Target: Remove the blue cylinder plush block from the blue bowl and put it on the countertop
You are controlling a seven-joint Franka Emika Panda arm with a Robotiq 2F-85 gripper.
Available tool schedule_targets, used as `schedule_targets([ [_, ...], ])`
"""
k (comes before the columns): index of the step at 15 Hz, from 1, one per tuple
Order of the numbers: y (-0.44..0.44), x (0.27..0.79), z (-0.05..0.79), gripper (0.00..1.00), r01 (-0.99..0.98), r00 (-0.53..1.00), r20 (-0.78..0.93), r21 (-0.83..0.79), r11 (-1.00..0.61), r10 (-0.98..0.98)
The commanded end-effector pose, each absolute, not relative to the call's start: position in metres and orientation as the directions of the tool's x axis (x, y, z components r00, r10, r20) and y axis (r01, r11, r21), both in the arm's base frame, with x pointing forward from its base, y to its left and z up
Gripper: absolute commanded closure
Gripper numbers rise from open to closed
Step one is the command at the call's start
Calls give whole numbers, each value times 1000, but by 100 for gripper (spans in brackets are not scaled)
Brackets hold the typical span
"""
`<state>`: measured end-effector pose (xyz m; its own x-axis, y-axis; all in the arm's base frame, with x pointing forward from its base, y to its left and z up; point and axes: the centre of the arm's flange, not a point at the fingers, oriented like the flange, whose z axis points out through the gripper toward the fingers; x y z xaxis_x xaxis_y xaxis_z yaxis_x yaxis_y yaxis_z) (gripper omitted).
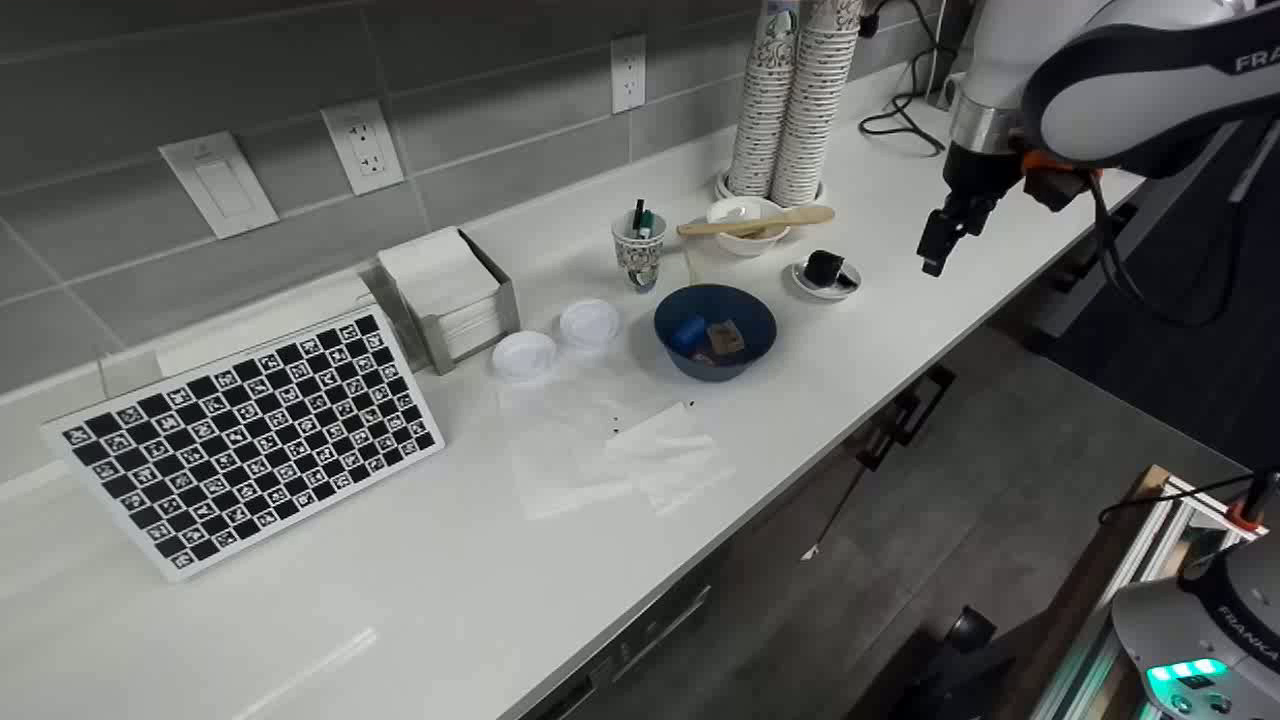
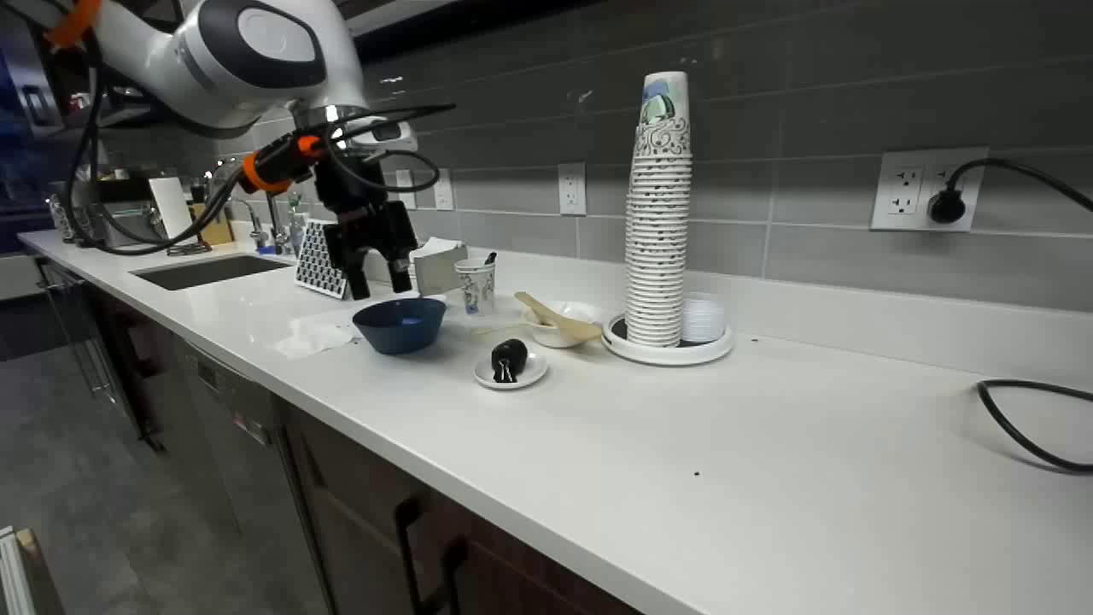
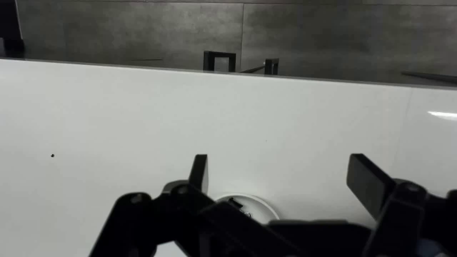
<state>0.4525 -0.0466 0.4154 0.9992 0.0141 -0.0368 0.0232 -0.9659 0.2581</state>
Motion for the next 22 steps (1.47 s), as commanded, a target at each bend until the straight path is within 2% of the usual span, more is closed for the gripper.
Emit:
schedule_targets([
  [1, -47, 453, 415, 0, 23, 999, -37, 258, -966, 14],
  [5, -10, 471, 405, 0, 1, 1000, 0, 222, -975, 2],
  [11, 73, 528, 389, 0, -288, 950, 151, 69, -955, -275],
  [14, 100, 552, 383, 0, -349, 927, 144, -12, -937, -347],
  [15, 85, 524, 386, 0, -308, 943, 146, 36, -951, -300],
  [19, 95, 542, 378, 0, -330, 936, 139, 14, -944, -325],
  [22, 118, 557, 373, 0, -505, 861, 52, -32, -862, -506],
])
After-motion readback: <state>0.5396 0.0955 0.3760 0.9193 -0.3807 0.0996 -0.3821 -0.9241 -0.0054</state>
